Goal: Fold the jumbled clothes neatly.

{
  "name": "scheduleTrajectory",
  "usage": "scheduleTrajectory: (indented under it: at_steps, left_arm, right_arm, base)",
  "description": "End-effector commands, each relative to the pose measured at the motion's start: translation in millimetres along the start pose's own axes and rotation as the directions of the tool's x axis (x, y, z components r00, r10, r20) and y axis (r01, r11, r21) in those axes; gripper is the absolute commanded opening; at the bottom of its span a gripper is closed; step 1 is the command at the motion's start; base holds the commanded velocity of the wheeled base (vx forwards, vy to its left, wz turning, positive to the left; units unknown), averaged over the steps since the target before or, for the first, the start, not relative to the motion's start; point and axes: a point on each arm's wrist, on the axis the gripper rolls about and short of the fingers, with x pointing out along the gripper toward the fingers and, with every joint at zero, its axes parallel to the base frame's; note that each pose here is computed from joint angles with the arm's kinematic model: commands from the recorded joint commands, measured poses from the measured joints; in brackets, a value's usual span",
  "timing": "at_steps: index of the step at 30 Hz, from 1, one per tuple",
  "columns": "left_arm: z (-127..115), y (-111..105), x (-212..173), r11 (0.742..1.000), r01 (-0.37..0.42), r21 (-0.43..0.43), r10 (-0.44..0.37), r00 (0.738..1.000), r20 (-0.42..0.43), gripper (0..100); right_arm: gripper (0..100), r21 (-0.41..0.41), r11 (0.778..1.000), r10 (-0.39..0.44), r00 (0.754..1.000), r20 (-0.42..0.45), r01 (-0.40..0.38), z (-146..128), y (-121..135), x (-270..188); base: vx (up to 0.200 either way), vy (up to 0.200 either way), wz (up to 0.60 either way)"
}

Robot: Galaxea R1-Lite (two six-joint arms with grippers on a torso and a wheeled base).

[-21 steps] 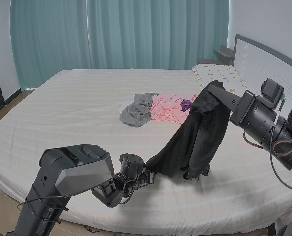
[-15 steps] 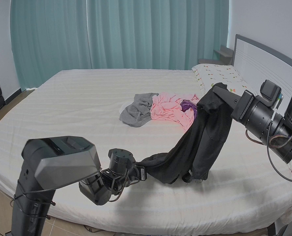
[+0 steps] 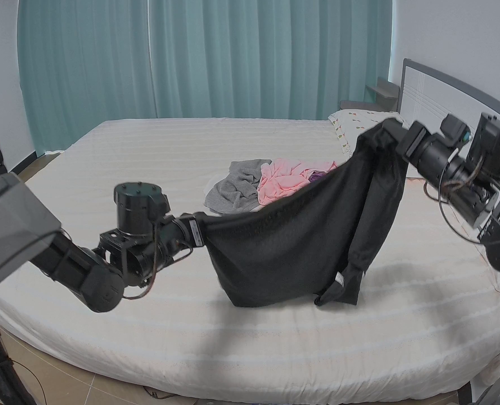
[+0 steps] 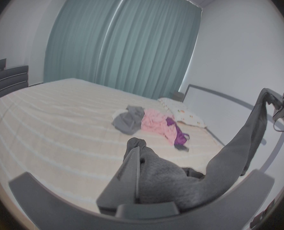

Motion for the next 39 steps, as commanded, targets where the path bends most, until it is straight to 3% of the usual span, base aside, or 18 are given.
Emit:
scheduleTrajectory:
  at_steps: [1, 4, 8, 12, 16, 23, 30, 39]
  left_arm:
    - [97.0, -4.9, -64.6, 0.998, 0.022, -0.057, -0.007, 0.970, 0.243, 0]
    - [102.6, -4.5, -76.4, 0.997, 0.019, -0.076, -0.001, 0.972, 0.234, 0]
    - [86.5, -5.9, -79.7, 0.979, 0.019, -0.203, 0.009, 0.990, 0.138, 0]
    - [59.8, 2.5, -80.5, 0.973, -0.037, -0.228, 0.043, 0.999, 0.020, 0]
    - [39.1, -4.6, -93.3, 0.971, -0.032, -0.238, 0.019, 0.998, -0.059, 0]
    - [11.9, -3.7, -100.3, 0.977, -0.054, -0.205, 0.020, 0.986, -0.163, 0]
    - [8.9, -4.5, -101.3, 0.974, -0.057, -0.221, 0.018, 0.984, -0.175, 0]
    - [6.8, -3.4, -101.8, 0.964, -0.071, -0.257, 0.024, 0.983, -0.182, 0]
  right_arm:
    - [0, 0.007, 1.000, 0.012, 0.979, 0.206, -0.014, 49.0, 8.7, 24.0]
    - [0, 0.005, 1.000, 0.000, 0.988, 0.154, -0.001, 35.5, 5.2, 17.5]
    - [0, -0.002, 0.999, -0.044, 0.999, 0.006, 0.044, -3.4, -11.3, 2.8]
    - [0, 0.032, 0.996, -0.080, 0.988, -0.131, 0.084, -38.0, -24.2, -11.7]
    - [0, 0.060, 0.991, -0.109, 0.977, -0.182, 0.122, -51.8, -30.9, -15.9]
    - [0, 0.051, 0.988, -0.131, 0.965, -0.229, 0.146, -65.6, -34.6, -20.6]
    - [0, 0.048, 0.989, -0.123, 0.960, -0.250, 0.139, -70.3, -30.7, -27.5]
    - [0, 0.042, 0.987, -0.137, 0.958, -0.254, 0.153, -72.8, -30.8, -30.0]
  base:
    - [0.000, 0.000, 0.00]
    - [0.000, 0.000, 0.00]
    - [0.000, 0.000, 0.00]
    - [0.000, 0.000, 0.00]
    - [0.000, 0.000, 0.00]
    - [0.000, 0.000, 0.00]
    - [0.000, 0.000, 0.00]
    - [-0.133, 0.000, 0.00]
